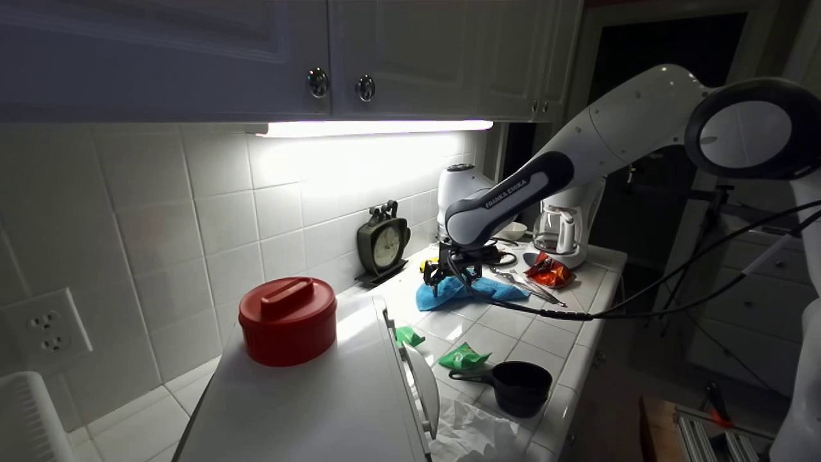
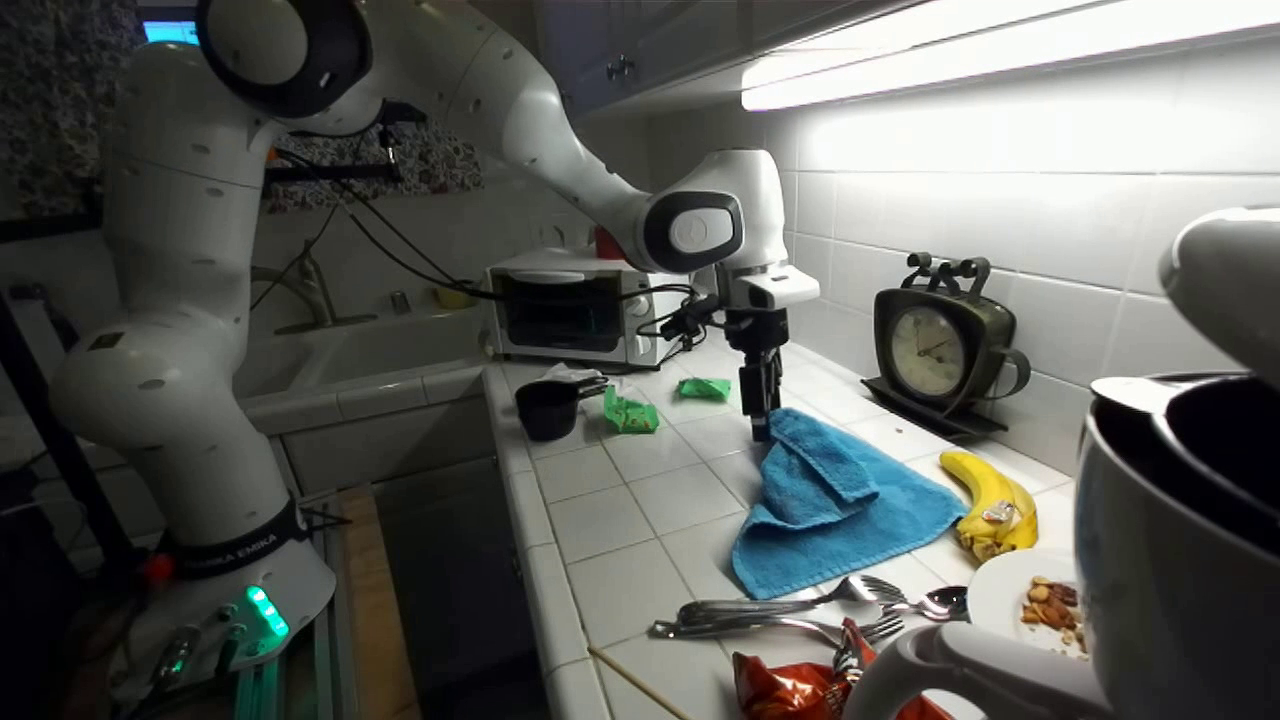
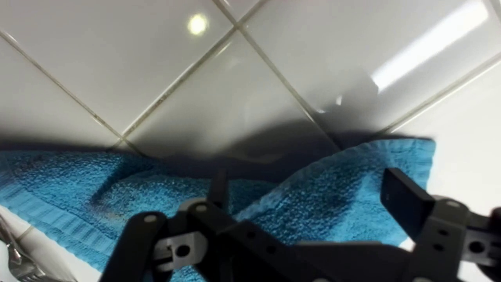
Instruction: Fold the towel on the counter
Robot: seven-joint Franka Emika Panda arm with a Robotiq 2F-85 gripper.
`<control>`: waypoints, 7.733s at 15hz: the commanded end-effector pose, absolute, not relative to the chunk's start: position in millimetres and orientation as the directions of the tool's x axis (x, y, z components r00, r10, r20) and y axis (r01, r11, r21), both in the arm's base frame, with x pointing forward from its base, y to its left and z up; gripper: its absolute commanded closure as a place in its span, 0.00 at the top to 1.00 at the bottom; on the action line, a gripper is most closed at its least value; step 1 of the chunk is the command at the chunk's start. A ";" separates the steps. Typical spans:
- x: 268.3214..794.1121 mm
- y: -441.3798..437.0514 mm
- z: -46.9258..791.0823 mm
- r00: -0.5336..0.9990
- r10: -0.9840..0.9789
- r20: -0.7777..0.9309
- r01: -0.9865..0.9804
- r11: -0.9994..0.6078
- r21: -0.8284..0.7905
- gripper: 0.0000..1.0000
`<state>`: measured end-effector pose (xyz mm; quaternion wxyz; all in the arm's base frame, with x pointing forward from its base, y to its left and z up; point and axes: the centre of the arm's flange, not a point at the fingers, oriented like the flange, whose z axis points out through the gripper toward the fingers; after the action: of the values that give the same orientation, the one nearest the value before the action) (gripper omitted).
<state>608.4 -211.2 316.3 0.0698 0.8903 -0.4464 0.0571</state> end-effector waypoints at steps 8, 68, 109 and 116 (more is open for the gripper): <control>621.3 -200.7 307.0 0.639 -0.765 0.084 -0.769 -0.632 0.091 0.38; 547.4 -160.3 353.0 0.811 -0.576 0.103 -0.584 -0.786 0.201 0.03; 472.3 -312.3 388.1 0.716 -0.636 0.287 -0.697 -0.672 0.249 0.04; 473.2 -327.4 371.9 0.725 -0.614 0.312 -0.687 -0.679 0.258 0.23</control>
<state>468.5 -322.9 378.8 0.1770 0.9076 -0.3676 0.0986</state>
